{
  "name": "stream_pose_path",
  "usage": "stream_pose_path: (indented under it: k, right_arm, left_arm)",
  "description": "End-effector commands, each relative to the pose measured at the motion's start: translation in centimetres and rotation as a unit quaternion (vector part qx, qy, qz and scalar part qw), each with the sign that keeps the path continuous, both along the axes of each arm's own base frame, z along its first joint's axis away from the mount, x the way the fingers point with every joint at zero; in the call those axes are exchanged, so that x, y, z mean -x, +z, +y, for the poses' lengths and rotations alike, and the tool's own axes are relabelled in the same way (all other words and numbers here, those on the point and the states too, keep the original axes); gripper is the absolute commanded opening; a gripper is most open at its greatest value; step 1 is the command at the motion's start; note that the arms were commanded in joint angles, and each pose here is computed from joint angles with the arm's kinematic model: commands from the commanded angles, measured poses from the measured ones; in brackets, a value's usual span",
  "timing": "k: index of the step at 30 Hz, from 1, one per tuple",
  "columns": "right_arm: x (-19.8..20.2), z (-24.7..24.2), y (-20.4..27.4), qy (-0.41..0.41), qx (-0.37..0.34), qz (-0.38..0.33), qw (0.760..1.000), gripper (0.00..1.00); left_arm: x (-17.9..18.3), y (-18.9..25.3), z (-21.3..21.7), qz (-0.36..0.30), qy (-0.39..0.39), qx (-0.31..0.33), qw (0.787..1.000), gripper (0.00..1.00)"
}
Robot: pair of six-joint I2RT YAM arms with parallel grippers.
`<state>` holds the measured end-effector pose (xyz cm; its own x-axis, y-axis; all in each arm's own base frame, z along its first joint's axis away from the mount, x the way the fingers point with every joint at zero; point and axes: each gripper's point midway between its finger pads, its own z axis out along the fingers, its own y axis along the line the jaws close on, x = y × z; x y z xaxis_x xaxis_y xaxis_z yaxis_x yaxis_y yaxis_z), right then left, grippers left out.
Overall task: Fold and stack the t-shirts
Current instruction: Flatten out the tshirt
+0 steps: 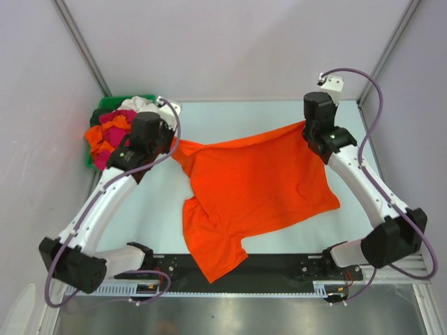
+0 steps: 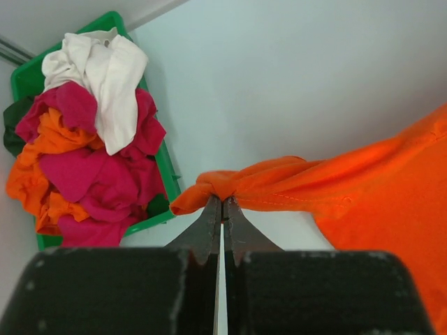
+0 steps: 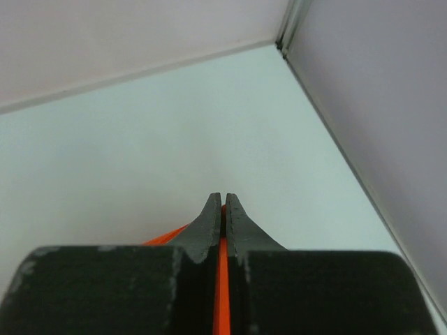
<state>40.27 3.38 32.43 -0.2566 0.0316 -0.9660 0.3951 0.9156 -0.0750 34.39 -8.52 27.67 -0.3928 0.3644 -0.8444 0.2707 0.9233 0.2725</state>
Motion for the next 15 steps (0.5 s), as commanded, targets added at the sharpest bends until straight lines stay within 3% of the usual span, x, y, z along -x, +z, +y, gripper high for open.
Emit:
stream_pose_path:
  k: [1,15]
  right_arm:
    - [-3.1,0.2,-1.1,-0.004,-0.043,-0.013,0.999,0.0]
    - [-12.6,-2.9,-9.5,-0.048,-0.056,0.052,0.996,0.0]
  left_arm:
    - [-4.4,2.1,-0.2,-0.066,0.014,0.008,0.998,0.0]
    - [-18.1,1.7,-0.4,-0.083,0.092,0.003,0.992,0.0]
